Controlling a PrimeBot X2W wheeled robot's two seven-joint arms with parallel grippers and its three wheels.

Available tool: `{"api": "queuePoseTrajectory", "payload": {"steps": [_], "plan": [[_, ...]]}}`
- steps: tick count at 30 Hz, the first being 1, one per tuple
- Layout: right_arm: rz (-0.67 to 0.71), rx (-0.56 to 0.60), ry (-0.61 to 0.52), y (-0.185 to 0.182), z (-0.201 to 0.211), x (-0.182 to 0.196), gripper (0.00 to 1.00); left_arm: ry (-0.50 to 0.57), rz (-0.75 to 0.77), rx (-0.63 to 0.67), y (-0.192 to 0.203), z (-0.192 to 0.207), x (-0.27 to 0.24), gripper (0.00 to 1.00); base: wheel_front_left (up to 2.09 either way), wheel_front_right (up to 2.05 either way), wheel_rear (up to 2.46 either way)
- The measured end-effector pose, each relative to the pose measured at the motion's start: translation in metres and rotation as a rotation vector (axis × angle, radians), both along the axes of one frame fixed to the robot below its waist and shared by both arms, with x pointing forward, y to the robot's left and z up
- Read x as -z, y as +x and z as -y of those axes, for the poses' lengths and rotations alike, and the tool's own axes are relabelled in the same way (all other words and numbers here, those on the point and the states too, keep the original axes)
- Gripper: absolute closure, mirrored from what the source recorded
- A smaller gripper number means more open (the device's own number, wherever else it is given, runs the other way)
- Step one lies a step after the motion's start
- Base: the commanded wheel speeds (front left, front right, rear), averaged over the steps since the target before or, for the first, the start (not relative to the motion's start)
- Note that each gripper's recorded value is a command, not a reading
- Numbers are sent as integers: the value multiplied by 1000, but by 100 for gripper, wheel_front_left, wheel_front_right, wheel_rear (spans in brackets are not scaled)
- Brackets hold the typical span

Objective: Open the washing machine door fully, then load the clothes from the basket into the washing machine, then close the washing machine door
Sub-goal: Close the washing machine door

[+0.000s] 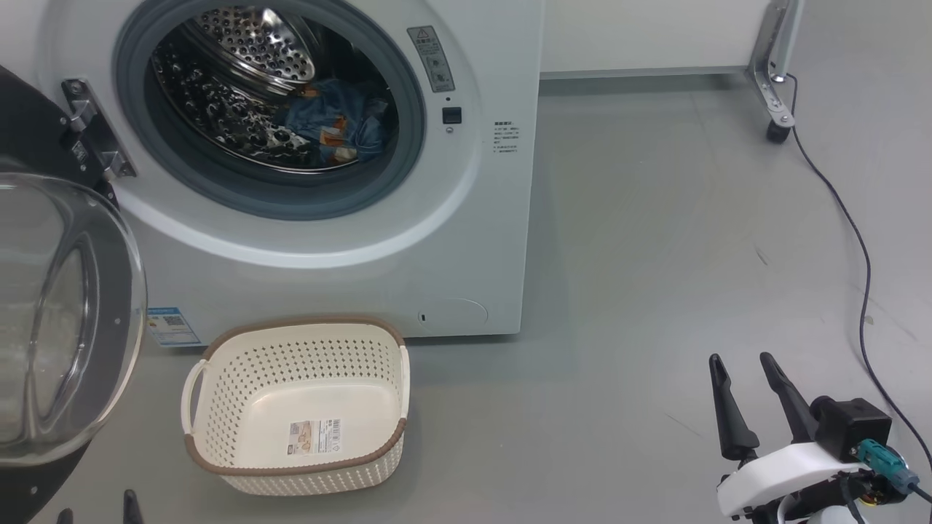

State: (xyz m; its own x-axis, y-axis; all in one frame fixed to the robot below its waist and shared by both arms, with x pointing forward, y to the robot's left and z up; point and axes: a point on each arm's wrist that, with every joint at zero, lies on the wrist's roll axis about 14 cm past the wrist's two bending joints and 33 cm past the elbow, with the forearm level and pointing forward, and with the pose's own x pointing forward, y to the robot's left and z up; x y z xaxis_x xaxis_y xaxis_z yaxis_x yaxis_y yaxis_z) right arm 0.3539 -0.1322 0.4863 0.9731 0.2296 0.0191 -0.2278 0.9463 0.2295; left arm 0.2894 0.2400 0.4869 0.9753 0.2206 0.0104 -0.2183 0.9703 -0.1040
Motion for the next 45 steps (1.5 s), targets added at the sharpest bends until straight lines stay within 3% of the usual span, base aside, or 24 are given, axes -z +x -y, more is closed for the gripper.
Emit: {"api": "queuePoseTrajectory", "payload": {"steps": [31,45], "plan": [[17,-325,-19,23,-109,-3,0,-24,-7,-385,-95,-77,4,0,0,0,0],[31,-457,-29,15,-155,-7,0,-30,-14,-535,-143,-100,9,0,0,0,0]]}}
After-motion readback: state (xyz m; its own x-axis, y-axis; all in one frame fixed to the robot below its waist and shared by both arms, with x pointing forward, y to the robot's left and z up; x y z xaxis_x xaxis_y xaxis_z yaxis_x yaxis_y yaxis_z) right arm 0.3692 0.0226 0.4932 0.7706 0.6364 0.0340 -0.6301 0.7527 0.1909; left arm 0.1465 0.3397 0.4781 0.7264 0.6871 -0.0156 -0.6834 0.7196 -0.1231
